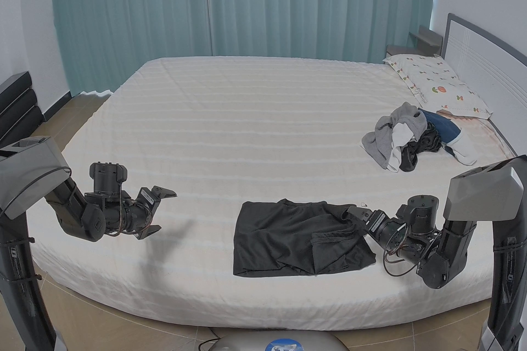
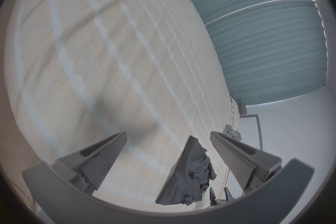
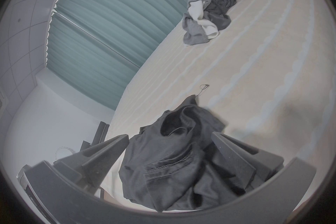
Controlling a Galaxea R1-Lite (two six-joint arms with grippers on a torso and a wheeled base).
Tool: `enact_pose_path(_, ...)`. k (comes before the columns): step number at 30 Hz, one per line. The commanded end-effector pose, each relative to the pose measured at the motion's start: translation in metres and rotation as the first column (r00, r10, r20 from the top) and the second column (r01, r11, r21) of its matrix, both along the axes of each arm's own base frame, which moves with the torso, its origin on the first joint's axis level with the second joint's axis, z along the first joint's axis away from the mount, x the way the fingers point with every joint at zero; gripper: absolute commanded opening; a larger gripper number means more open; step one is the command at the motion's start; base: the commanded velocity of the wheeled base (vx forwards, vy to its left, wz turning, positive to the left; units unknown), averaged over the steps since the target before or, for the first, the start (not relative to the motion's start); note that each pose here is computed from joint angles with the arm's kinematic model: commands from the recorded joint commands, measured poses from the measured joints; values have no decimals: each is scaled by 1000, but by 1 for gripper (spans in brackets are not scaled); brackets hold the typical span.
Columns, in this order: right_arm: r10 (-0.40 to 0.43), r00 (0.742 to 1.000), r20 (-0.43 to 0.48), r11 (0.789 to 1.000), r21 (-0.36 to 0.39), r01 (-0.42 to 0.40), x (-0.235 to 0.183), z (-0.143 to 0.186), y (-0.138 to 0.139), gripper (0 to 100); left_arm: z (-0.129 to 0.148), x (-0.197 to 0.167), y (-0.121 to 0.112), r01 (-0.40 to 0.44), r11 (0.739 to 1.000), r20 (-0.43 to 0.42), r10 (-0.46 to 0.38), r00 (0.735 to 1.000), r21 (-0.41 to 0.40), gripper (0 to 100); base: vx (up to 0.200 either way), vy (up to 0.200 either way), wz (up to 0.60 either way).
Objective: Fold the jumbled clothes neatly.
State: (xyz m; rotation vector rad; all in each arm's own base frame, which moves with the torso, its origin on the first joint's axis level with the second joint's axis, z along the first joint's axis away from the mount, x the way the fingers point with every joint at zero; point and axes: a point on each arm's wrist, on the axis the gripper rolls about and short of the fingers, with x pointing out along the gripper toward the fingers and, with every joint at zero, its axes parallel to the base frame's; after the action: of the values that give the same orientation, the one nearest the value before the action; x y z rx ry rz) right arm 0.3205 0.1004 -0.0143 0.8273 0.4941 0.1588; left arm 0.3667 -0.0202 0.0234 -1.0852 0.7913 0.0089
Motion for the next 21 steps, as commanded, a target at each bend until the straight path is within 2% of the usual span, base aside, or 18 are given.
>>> enact_pose_path(1,1,1000,20,1000,0,-1,6,-1,6,100,-1,0,0,0,1000,-2,0,1000,-1,100,0,0,0)
enact_pose_path(11,-10,999,33,1000,-22,11,24,-18,16,100,-1,0,0,2,1000,-2,-2,1000,1,100,0,0,0)
enact_pose_path(21,5,999,45,1000,-25,-4,25,-18,21,100,-2,1,0,2,1000,-4,-2,1000,1,100,0,0,0)
